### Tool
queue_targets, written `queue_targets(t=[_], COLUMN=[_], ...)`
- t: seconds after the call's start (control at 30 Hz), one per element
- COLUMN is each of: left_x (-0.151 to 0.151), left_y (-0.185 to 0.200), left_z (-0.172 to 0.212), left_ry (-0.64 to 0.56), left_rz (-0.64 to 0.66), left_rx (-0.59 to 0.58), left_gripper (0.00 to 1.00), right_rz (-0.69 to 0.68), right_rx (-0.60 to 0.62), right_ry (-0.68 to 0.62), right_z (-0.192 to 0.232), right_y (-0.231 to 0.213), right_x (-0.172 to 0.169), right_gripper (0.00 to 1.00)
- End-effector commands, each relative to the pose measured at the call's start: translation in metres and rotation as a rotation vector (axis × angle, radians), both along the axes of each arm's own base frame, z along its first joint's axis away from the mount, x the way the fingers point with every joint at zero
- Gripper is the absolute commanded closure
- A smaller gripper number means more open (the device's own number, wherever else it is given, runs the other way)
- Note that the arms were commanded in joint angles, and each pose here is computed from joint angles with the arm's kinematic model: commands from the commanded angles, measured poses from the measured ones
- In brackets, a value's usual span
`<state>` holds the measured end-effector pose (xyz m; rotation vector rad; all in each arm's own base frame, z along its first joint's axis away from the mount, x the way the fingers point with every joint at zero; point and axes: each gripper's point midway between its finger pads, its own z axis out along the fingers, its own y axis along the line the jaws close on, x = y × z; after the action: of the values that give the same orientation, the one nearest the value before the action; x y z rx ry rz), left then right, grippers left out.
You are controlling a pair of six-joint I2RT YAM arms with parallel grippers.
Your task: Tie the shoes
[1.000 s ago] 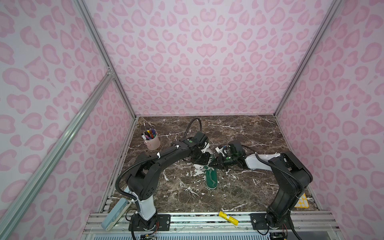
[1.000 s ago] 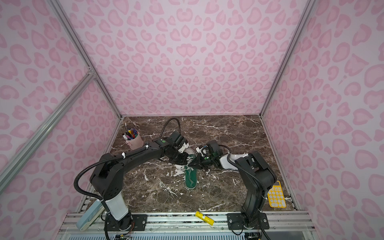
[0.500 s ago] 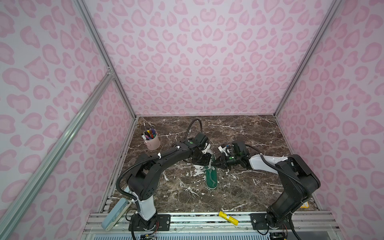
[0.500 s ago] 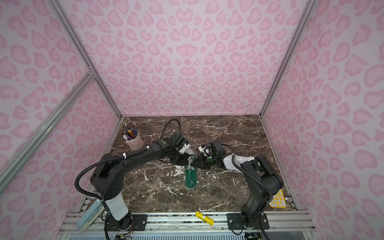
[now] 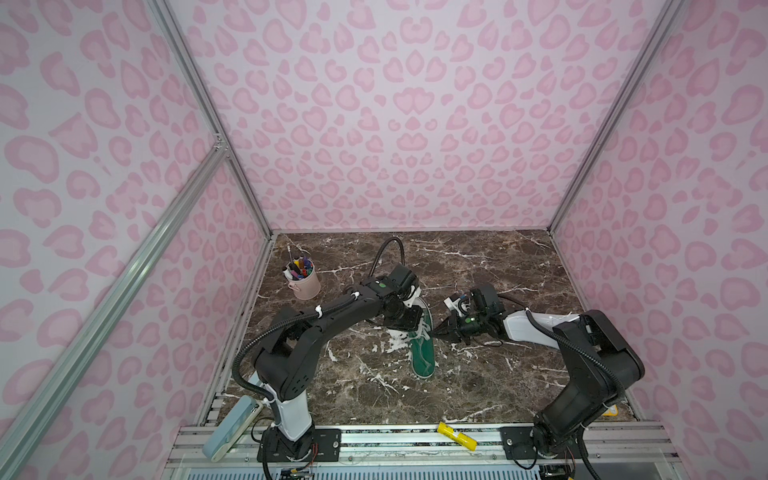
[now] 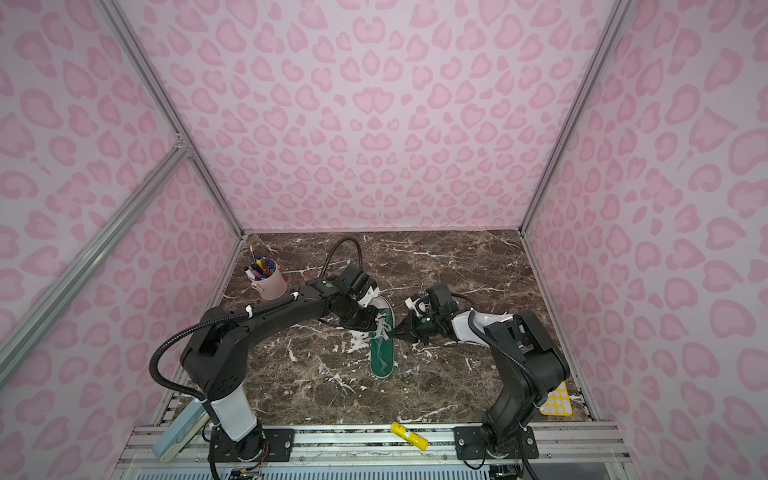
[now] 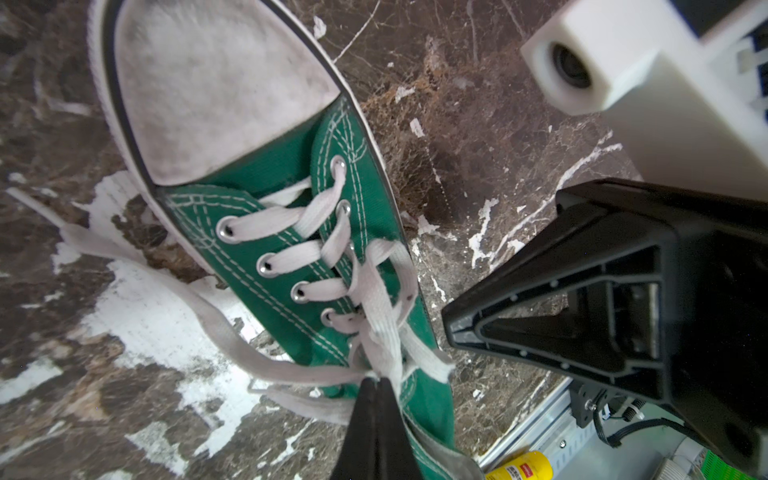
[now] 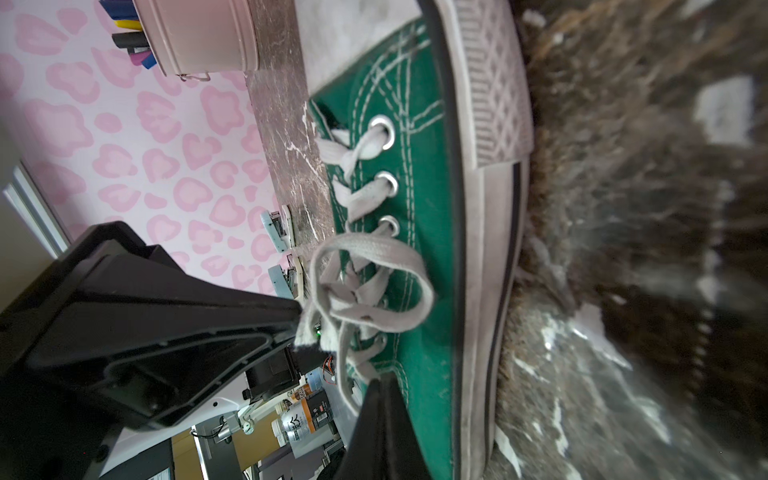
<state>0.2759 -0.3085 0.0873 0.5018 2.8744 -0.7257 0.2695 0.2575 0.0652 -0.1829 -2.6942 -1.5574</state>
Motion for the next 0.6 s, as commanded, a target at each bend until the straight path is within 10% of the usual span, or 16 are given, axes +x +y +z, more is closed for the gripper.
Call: queue_targets(t=[0.0, 0.57], left_x=[-0.002, -0.003], left_y=[-0.001, -0.007], left_z=[0.006, 0.006], left_ry=[0.0, 0.012], left_rz=[0.001, 0.004], left_rx=[-0.015, -0.041], left_gripper=[0.97, 0.97], right_rz=[0.024, 0.041], right_rx=[0.02, 0.071], right_ry=[-0.024, -0.021], right_z=[0.003, 0.007], right_y=[0.005, 0.018], right_x=[0.001, 0.0], right_gripper=[0.94, 0.95])
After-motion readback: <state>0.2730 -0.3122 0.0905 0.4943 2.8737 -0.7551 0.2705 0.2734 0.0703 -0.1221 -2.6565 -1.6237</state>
